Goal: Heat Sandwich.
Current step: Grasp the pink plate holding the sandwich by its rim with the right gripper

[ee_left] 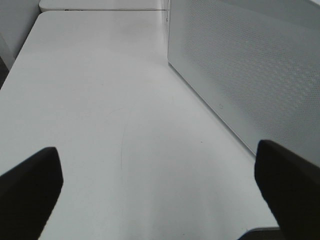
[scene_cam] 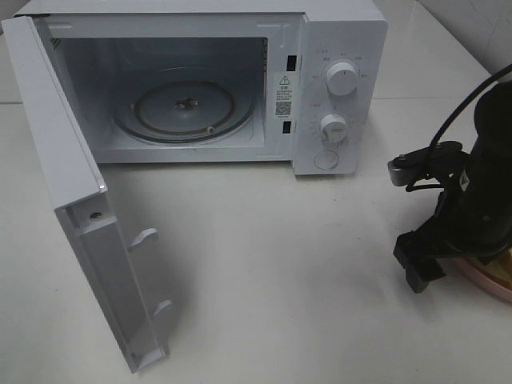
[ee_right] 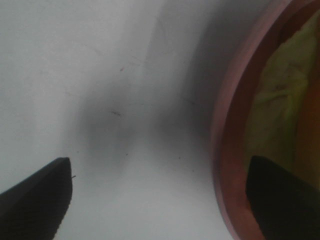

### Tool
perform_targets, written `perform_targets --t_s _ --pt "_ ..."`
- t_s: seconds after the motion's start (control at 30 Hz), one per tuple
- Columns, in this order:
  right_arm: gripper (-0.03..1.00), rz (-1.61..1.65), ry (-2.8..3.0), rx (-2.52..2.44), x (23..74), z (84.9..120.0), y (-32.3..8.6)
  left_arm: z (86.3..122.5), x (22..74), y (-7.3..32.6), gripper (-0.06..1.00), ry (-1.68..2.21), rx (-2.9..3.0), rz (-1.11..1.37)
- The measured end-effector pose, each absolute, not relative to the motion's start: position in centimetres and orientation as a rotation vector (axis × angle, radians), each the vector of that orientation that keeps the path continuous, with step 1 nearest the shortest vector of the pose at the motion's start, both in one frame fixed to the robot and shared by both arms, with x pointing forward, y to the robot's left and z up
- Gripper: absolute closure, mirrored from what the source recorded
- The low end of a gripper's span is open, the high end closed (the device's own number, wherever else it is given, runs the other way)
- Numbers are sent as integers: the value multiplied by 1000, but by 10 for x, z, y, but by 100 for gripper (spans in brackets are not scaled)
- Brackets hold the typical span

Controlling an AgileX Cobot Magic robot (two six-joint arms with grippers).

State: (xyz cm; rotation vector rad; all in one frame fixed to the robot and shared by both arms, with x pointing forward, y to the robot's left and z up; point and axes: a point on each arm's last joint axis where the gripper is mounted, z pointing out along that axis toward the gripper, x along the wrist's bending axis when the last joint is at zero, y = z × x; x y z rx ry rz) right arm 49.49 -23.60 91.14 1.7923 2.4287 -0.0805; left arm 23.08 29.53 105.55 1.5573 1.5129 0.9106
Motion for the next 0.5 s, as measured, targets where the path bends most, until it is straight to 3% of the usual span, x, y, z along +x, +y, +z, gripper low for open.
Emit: perform_targets --t_s 0.5 --pt "7 -4 2376 1813 506 907 -250 1056 231 295 -5 1513 1557 911"
